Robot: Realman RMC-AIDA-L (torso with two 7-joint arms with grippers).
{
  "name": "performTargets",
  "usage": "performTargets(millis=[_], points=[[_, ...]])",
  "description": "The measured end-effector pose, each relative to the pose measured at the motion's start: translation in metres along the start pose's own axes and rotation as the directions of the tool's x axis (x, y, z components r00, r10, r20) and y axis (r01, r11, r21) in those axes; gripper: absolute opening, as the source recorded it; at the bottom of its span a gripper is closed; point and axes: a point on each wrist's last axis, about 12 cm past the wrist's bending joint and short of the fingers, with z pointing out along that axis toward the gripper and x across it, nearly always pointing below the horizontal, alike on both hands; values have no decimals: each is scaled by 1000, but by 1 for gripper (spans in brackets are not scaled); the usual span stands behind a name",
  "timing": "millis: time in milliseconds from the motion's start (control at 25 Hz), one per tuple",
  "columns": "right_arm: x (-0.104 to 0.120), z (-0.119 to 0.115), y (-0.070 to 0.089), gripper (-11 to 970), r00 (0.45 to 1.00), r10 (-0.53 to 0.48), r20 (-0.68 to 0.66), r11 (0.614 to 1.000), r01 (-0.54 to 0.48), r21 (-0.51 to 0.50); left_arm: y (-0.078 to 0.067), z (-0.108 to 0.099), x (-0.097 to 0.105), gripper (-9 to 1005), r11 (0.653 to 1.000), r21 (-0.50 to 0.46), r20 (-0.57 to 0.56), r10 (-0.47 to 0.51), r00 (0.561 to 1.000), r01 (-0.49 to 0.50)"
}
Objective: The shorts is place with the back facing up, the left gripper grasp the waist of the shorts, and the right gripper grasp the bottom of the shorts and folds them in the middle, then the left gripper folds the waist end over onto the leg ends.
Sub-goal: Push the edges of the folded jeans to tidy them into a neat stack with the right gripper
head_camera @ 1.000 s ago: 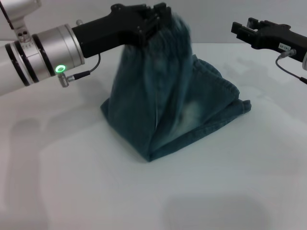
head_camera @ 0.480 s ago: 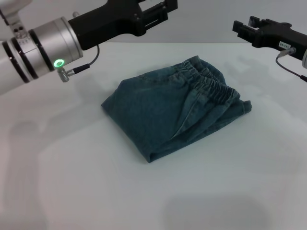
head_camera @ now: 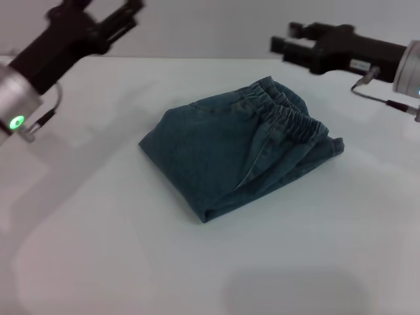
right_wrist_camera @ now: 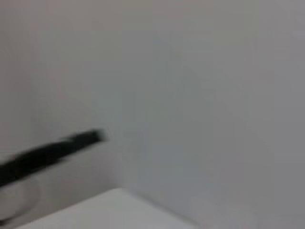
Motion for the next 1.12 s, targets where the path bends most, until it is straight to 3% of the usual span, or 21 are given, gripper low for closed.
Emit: performTargets(millis=[120, 240, 400, 560, 800, 1120], points=[[-7, 7, 18, 529, 999, -47, -26, 985, 42, -167, 4, -17, 3, 844, 999, -53, 10, -3, 1000, 4], [-13, 14, 37, 529, 990, -105, -95, 937, 67, -342, 7, -32, 5, 845, 995, -98, 24, -13, 1000, 15], [-13, 27, 58, 529, 955, -188, -231, 875, 56, -481, 9, -47, 8, 845, 991, -134, 33, -17, 999, 22], [-4, 39, 74, 529, 895, -257, -365, 842, 22, -538, 8, -56, 12, 846, 989, -150, 27, -11, 1000, 15], [10, 48, 89, 529, 830, -309, -464, 811, -24, -585, 5, -67, 19, 845, 985, -167, 27, -42, 999, 46], [30, 55, 101, 529, 752, -342, -564, 810, -68, -582, 2, -81, 20, 845, 982, -177, 56, -54, 997, 63]])
